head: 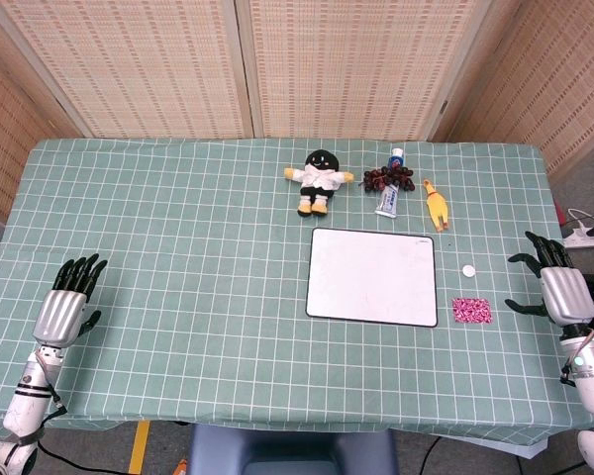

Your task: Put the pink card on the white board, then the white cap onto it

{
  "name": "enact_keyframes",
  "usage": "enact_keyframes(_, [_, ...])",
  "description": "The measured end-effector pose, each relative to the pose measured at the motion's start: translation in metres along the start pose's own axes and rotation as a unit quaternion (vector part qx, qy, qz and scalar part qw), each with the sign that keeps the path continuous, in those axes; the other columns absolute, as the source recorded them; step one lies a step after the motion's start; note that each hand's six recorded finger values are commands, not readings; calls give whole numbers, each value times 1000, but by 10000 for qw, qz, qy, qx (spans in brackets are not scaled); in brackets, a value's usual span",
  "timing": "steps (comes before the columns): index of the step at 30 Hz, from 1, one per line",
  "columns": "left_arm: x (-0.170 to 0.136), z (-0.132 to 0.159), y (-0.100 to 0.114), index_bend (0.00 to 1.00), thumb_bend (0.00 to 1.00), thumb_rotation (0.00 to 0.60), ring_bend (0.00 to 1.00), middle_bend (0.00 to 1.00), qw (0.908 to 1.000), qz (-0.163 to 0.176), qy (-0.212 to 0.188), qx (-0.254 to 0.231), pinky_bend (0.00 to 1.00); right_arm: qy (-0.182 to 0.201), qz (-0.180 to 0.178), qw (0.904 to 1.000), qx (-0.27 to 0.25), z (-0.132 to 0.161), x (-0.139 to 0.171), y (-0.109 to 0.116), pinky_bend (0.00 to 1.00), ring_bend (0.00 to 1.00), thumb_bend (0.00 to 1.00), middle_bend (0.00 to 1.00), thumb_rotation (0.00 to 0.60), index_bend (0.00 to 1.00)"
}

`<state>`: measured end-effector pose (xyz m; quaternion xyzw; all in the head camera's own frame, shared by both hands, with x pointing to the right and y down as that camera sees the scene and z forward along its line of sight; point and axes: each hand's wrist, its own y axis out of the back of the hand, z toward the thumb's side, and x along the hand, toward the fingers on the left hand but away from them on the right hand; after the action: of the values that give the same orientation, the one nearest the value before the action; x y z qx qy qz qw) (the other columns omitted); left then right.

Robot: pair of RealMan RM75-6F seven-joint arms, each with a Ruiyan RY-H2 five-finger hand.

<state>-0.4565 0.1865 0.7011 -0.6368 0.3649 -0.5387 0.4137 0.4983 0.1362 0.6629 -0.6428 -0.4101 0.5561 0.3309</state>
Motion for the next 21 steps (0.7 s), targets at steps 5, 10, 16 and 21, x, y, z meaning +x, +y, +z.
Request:
enact_keyframes(5, [0,2,-1,0,222,600,0,0,10000,-8,-6,4,0,-22,-1,10000,10,-2,1,0,0,0,0,0,600,333])
enact_keyframes(10, [-1,4,2,0,221,600,0,0,9999,96,-32,-31,0,34,-11,10000,44,0,2,0,0,0,0,0,600,334])
enact_keyframes(16, [0,6,1,0,223,600,0,0,9999,92,-55,-68,0,28,-22,9998,176,0,5,1,0,0,28,0,600,337])
enact_keyframes(21, [-2,3,-2,0,224,600,0,0,9999,21,-19,-110,0,57,-10,9997,238,3,4,0,0,0,30,0,600,340])
